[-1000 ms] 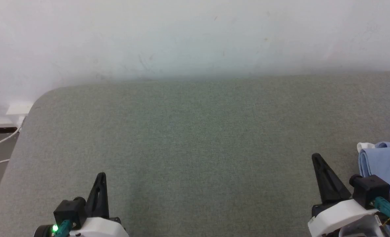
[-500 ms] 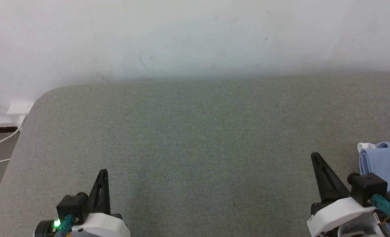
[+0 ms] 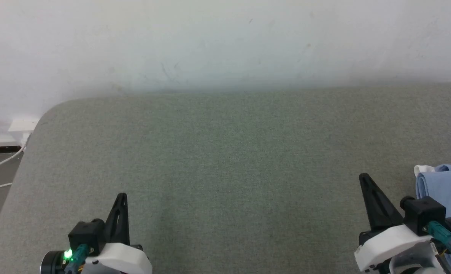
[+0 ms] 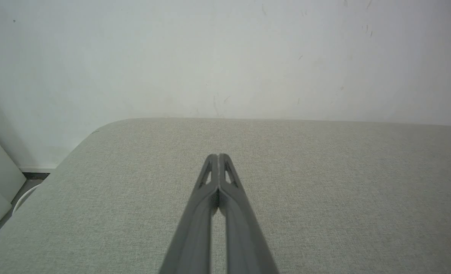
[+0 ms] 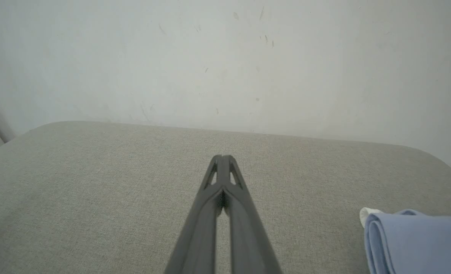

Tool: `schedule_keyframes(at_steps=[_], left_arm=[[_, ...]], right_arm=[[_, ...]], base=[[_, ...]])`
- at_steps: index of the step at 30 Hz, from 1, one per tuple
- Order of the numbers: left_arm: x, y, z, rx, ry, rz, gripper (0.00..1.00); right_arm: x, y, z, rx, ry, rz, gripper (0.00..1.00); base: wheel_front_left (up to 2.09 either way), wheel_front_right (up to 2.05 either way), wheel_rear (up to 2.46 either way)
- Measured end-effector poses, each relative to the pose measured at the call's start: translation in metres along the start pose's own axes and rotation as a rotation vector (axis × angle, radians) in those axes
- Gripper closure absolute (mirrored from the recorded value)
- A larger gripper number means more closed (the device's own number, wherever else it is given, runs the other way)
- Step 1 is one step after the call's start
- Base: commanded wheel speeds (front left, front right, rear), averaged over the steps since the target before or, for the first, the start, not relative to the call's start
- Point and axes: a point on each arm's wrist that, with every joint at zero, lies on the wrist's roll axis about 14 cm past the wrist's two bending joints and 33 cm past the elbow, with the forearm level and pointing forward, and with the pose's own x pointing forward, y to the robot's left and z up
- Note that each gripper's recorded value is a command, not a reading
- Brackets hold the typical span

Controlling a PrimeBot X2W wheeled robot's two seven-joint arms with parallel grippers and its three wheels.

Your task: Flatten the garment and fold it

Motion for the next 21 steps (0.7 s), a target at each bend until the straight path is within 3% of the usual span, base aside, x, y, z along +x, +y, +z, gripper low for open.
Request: schedule_keyframes(at_steps=[21], left_arm=[[0.0041,-0.0041,0.0052,0.027,0.008,-0.012,1.00]], right_arm=[[0.0042,0.0007,-0.0009,-0.028,0.010,0.003,1.00]], base=[[0.00,0.00,0.00]])
